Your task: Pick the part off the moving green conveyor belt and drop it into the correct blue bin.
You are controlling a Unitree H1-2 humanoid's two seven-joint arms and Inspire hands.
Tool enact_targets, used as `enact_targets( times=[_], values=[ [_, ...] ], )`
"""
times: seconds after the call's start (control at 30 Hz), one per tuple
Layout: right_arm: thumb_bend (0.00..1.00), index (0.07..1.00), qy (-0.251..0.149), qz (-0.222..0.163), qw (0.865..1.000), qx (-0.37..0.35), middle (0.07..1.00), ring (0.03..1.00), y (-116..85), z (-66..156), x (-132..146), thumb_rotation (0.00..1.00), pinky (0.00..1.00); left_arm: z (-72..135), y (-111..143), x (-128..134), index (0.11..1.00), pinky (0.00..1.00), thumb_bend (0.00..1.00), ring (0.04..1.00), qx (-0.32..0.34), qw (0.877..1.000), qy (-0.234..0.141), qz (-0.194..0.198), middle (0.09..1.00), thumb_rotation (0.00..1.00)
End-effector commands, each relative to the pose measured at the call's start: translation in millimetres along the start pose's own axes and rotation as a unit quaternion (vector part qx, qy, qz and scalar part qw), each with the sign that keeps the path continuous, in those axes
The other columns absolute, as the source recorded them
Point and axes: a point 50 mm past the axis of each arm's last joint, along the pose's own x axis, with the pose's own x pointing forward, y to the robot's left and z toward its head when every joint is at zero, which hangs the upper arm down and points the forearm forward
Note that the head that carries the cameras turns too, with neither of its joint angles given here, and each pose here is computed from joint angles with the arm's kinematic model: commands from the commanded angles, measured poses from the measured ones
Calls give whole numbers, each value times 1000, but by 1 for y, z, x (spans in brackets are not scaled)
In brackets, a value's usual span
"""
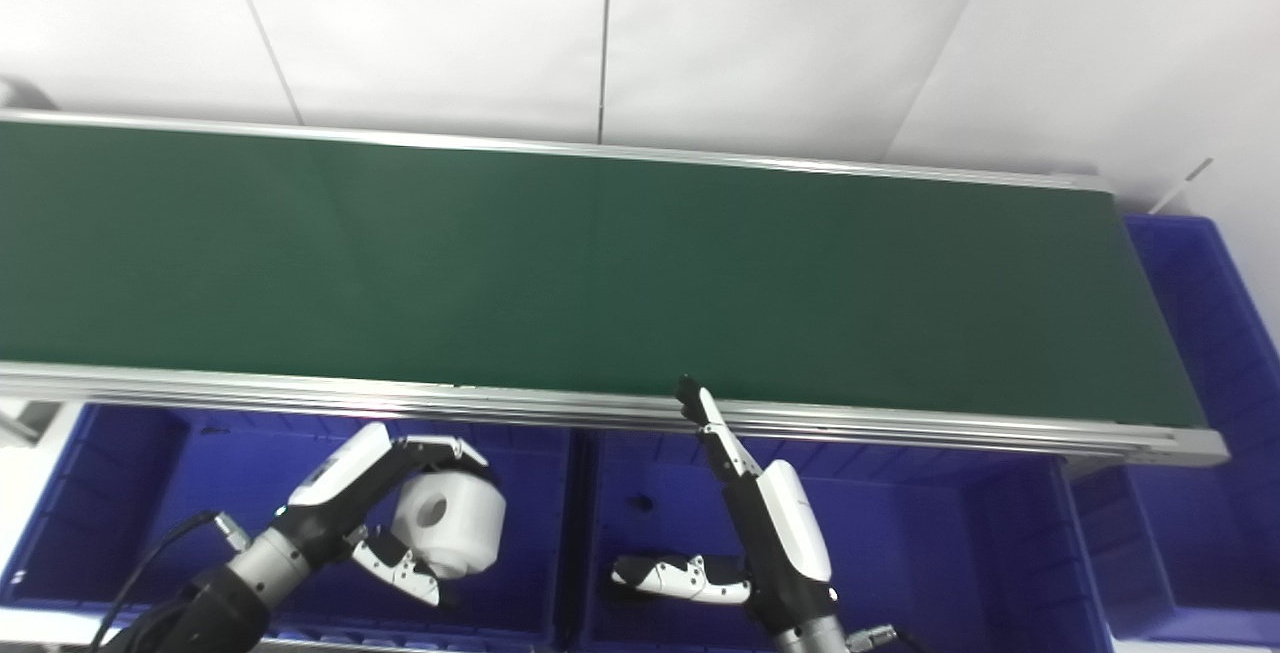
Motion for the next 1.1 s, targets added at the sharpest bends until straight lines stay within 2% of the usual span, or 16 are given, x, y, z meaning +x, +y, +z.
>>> enact_targets(
  times=[0.0,0.1,0.13,0.17,0.2,0.23,0.27,0.3,0.37,0.43,0.53,0.67,0.73,0.83,0.9,1.07],
  values=[
    [892,1000,-15,-12,1000,-1,945,918,-6,10,4,655,882,12,14,12,489,492,498,453,41,999,-2,13,521,0],
    [889,1000,-15,-12,1000,-4,943,917,-7,11,4,656,882,18,15,17,482,540,497,461,108,993,45,-9,530,0],
    [888,1000,-14,-12,1000,-3,942,920,-7,11,4,654,887,19,15,19,492,715,501,630,135,989,56,-11,637,46],
    [890,1000,-13,-12,1000,-2,942,920,-7,11,3,654,887,21,15,21,497,843,502,729,166,983,78,-20,698,72],
    [891,1000,-12,-12,1000,-2,942,919,-7,11,3,655,884,22,16,23,499,933,502,787,186,978,93,-26,734,86],
    [891,1000,-12,-13,1000,-2,942,919,-7,11,3,655,884,24,15,25,500,946,502,796,208,970,122,-35,739,89],
    [889,1000,-12,-13,1000,-3,944,918,-7,11,3,657,882,27,15,26,681,978,609,856,224,963,146,-40,801,384],
    [887,1000,-12,-13,1000,-3,945,918,-7,11,3,657,881,28,15,27,751,989,658,890,232,958,162,-42,833,505],
    [889,1000,-9,-11,1000,-1,948,920,-7,11,2,653,880,32,15,27,836,998,735,956,238,953,181,-43,902,662],
    [890,1000,-8,-10,1000,3,950,920,-7,10,1,649,882,33,14,24,893,1000,793,989,228,955,186,-28,965,728],
    [900,1000,-6,-11,1000,5,952,918,-6,9,1,656,867,36,12,16,915,1000,839,984,155,975,156,30,983,709],
    [906,1000,-6,-11,1000,-1,957,920,-7,11,-1,665,866,38,7,0,934,978,871,953,-27,992,92,79,971,611],
    [909,1000,-5,-9,1000,-3,961,915,-7,10,-2,670,852,42,4,-8,920,913,872,950,-146,984,41,92,957,527],
    [917,1000,2,-6,1000,6,962,914,-6,9,-3,668,841,47,-5,-14,915,884,871,933,-234,967,-20,103,942,493],
    [920,1000,7,-1,1000,7,964,921,-6,9,-4,666,849,48,-13,-15,932,918,863,941,-263,958,-51,100,950,461],
    [917,1000,13,7,1000,15,967,919,-2,4,-5,664,852,35,-20,-12,934,890,861,932,-286,949,-82,102,951,405]
  ],
)
